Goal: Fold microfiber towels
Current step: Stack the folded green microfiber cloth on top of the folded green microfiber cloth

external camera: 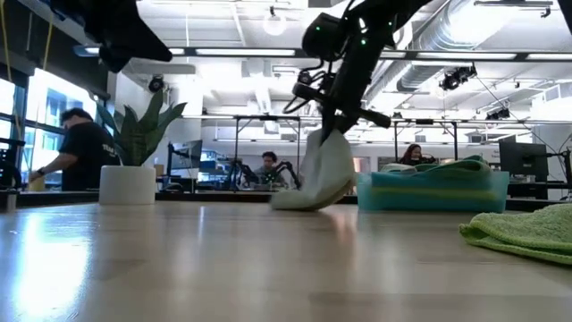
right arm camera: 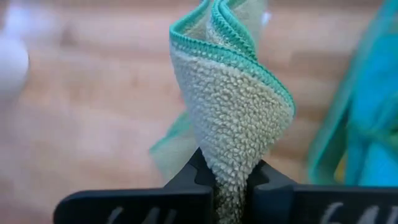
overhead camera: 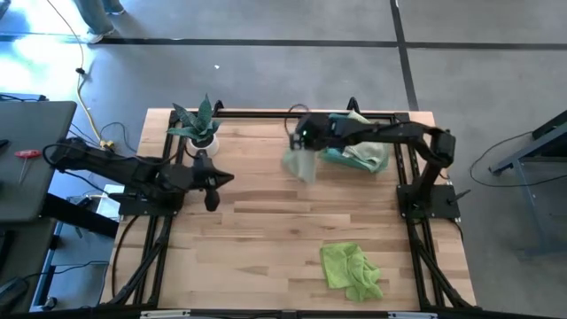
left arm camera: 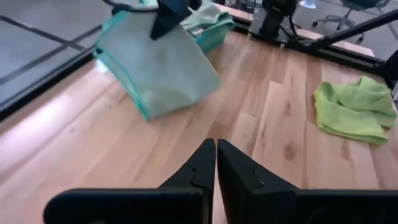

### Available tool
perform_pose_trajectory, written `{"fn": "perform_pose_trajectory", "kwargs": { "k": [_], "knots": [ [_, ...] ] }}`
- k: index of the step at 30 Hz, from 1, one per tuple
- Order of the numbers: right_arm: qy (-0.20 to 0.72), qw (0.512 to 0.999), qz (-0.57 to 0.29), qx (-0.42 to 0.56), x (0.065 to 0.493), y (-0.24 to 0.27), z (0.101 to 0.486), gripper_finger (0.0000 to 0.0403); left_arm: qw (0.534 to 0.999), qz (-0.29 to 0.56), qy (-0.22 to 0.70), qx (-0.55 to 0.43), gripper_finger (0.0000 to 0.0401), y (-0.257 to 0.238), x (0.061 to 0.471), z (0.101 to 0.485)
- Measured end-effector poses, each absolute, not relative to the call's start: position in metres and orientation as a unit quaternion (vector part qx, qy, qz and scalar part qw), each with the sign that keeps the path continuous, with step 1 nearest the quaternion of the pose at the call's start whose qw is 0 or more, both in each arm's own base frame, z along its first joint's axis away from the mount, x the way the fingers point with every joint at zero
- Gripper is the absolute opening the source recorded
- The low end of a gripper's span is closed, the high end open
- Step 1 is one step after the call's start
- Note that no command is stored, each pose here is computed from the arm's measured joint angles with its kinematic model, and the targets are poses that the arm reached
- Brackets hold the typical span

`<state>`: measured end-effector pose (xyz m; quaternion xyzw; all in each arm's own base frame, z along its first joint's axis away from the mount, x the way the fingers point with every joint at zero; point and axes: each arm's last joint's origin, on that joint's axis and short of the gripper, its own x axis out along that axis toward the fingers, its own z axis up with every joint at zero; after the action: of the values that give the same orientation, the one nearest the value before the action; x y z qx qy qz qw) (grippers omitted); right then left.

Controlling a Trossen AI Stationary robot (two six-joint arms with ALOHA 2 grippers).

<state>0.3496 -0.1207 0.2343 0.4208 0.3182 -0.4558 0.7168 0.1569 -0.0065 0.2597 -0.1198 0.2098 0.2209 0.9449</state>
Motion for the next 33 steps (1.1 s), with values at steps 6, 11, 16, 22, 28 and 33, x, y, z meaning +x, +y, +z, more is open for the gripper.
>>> {"fn": "perform_pose_trajectory", "kwargs": {
  "k": [6, 11, 16, 22, 28, 33],
  "knots": [
    [0.245, 0.704, -0.509, 0.431, 0.327, -0.156, 0.257, 0.0000, 0.949, 0.225, 0.201, -0.093, 0.0007, -0.001, 0.151, 0.264],
    [0.179, 0.694, -0.556, 0.421, 0.296, -0.178, 0.288, 0.0000, 0.944, 0.247, 0.197, -0.093, 0.0007, 0.006, 0.151, 0.265],
    [0.136, 0.665, -0.613, 0.404, 0.258, -0.188, 0.315, 0.0000, 0.937, 0.276, 0.189, -0.098, 0.0008, 0.014, 0.151, 0.266],
    [0.017, 0.601, -0.678, 0.423, 0.225, -0.210, 0.333, 0.0000, 0.934, 0.296, 0.181, -0.082, 0.0007, 0.022, 0.151, 0.268],
    [-0.016, 0.580, -0.680, 0.447, 0.213, -0.222, 0.336, 0.0000, 0.931, 0.309, 0.177, -0.080, 0.0007, 0.030, 0.150, 0.269],
    [0.040, 0.560, -0.696, 0.448, 0.220, -0.202, 0.325, 0.0000, 0.930, 0.308, 0.178, -0.086, 0.0007, 0.034, 0.150, 0.269]
  ]
}}
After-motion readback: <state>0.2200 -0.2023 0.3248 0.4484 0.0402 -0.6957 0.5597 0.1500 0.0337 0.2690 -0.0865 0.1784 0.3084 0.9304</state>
